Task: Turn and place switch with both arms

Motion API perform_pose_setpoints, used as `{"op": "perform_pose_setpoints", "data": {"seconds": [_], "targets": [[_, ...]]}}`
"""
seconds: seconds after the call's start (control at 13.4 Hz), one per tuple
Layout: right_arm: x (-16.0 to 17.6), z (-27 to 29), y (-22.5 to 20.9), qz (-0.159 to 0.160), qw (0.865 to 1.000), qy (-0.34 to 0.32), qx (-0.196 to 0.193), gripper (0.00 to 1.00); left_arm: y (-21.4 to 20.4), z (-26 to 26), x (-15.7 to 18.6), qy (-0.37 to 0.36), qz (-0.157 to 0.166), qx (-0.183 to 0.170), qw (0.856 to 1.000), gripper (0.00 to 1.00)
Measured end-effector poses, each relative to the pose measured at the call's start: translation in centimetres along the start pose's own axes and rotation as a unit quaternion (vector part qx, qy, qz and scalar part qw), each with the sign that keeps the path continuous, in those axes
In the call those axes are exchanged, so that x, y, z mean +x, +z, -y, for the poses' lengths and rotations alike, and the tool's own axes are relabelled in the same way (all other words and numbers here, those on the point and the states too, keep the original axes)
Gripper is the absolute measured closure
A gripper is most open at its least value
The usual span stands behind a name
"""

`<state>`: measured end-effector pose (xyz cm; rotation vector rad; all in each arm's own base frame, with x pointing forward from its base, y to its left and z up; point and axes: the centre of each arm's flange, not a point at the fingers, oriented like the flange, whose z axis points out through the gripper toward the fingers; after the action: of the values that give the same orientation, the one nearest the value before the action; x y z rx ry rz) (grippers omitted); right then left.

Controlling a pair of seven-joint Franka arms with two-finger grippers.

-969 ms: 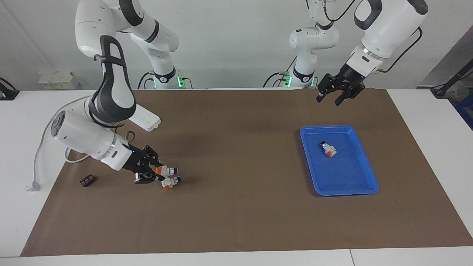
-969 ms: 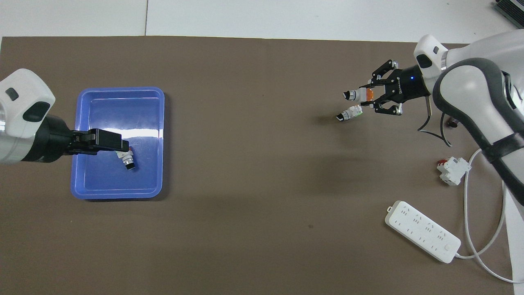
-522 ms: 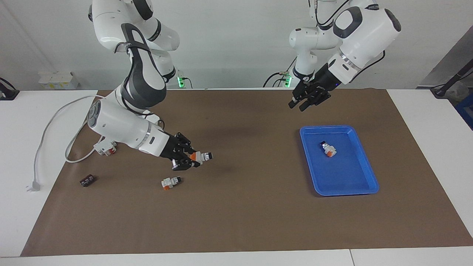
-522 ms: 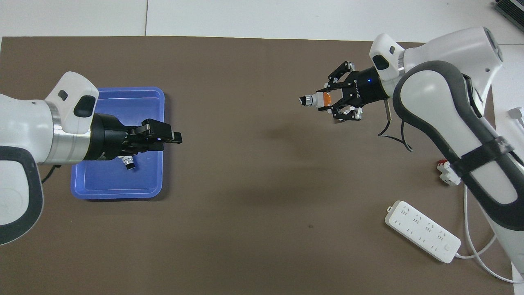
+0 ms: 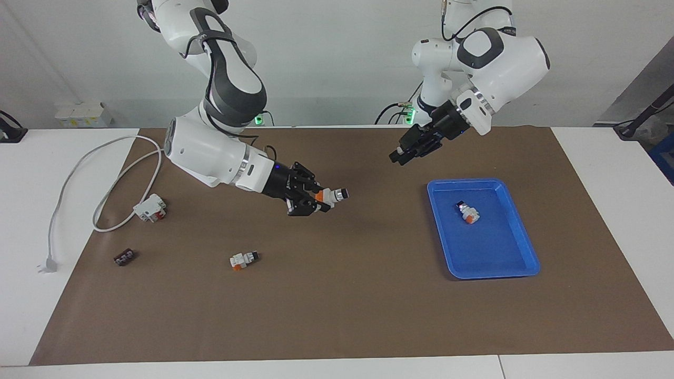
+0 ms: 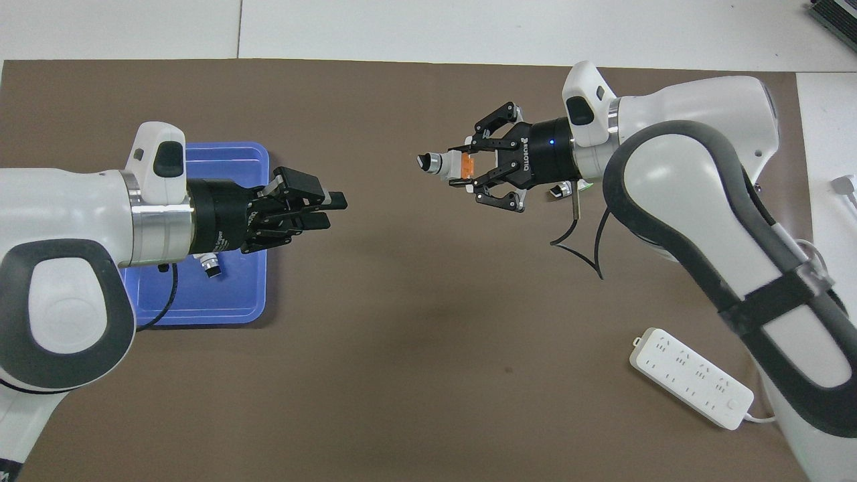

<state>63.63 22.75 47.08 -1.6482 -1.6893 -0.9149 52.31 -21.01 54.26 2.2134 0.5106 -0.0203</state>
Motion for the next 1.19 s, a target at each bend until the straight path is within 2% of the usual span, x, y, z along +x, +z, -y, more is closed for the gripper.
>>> {"op": "perform_pose_setpoints", "data": {"seconds": [0.22, 0.52, 0.97, 1.19], "targets": [[0.3, 0.4, 0.7, -0.030, 0.999, 0.019, -0.014, 0.58, 0.5, -0.2, 0.5, -0.031, -0.011, -0.038, 0.999, 0.56], [0.7, 2.1, 3.3, -0.076, 0.996, 0.023, -0.045, 0.58, 1.3, -0.6, 0.5, -0.051, -0.020, -0.056, 0.997, 0.63], [1.5, 4.1, 4.6, -0.088, 0.995, 0.011, -0.045, 0.58, 2.9, -3.5, 0.8, -0.074, -0.017, -0.064, 0.995, 0.68], [1.3, 4.4, 4.7, -0.084, 0.995, 0.013, -0.045, 0.58, 3.1, -3.8, 0.9, -0.047, -0.013, -0.034, 0.998, 0.68]]}}
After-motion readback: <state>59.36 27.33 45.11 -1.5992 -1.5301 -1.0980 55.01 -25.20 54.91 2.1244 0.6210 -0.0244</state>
